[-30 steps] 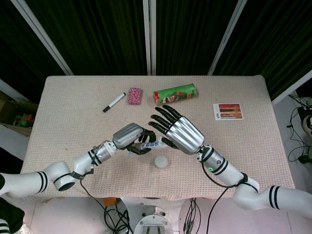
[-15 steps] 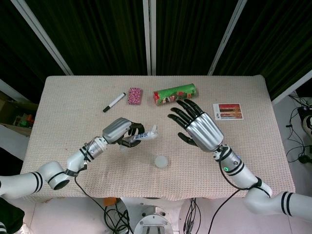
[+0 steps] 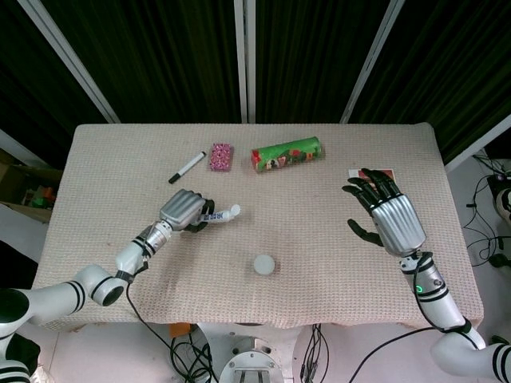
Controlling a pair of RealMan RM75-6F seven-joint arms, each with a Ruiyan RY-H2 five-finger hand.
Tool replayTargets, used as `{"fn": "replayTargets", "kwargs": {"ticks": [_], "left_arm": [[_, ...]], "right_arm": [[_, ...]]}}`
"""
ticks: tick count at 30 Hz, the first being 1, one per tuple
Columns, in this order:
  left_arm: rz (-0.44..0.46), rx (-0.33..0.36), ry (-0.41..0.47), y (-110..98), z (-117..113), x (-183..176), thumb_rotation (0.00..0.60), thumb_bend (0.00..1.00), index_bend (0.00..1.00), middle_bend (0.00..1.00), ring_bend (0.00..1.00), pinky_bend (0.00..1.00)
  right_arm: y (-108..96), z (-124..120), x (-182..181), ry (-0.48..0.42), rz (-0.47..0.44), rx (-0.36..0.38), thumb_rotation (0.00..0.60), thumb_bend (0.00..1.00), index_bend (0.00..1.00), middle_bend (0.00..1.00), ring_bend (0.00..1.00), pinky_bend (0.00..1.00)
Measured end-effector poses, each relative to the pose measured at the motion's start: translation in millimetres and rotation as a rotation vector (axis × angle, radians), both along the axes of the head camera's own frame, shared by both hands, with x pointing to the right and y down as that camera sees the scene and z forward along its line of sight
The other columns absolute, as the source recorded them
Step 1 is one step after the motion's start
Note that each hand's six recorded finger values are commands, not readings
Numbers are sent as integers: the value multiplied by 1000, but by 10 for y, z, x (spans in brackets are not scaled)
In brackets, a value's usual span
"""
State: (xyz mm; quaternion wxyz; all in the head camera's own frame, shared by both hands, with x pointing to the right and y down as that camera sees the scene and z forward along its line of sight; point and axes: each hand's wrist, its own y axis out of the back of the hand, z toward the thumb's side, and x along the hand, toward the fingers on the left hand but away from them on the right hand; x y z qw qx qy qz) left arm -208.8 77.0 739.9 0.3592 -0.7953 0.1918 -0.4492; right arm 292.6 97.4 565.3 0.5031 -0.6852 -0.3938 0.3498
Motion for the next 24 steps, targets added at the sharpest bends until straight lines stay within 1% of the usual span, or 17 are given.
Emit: {"fn": "replayTargets", "kwargs": {"ticks": [2, 5, 7, 9, 11, 14, 17, 19, 22, 24], "left_arm": [[11, 11, -35, 8, 51, 9, 599, 433, 280, 372, 249, 369], [21, 34, -78, 9, 92, 21, 596, 348, 179, 274, 180, 271], [14, 55, -89, 10, 75, 14, 565, 325, 148, 237, 158, 225], [-3, 76, -84, 22, 22, -5, 524, 314, 134, 214, 147, 209], [-14, 92, -83, 45, -36, -46, 516, 304, 128, 206, 142, 206], [-51, 122, -91, 57, -159, -219, 520, 295, 127, 205, 142, 204], [-124, 175, -106, 34, -342, -536, 518, 293, 138, 210, 142, 204], [-189, 222, -128, 24, -497, -831, 525, 292, 150, 215, 143, 204], [-290, 296, -178, 62, -745, -1320, 576, 292, 172, 220, 143, 204], [-359, 342, -219, 147, -927, -1672, 594, 292, 185, 223, 143, 203]], "right_arm": [[31, 32, 89, 0, 23, -12, 600, 194, 282, 252, 97, 196], [69, 49, 200, -2, 54, -17, 600, 194, 282, 252, 97, 196], [95, 55, 284, -6, 80, -21, 600, 194, 282, 252, 97, 196], [117, 67, 365, -7, 103, -28, 600, 194, 282, 252, 97, 196], [147, 80, 468, -7, 133, -38, 600, 194, 282, 252, 97, 196], [202, 96, 642, 6, 179, -61, 600, 195, 282, 251, 97, 196], [252, 90, 819, 27, 217, -94, 600, 198, 281, 246, 97, 196], [293, 68, 952, 29, 246, -122, 600, 203, 282, 236, 97, 196], [389, 19, 1177, 37, 294, -164, 600, 211, 273, 211, 92, 191], [472, -1, 1291, 52, 317, -184, 600, 213, 251, 197, 82, 179]]}}
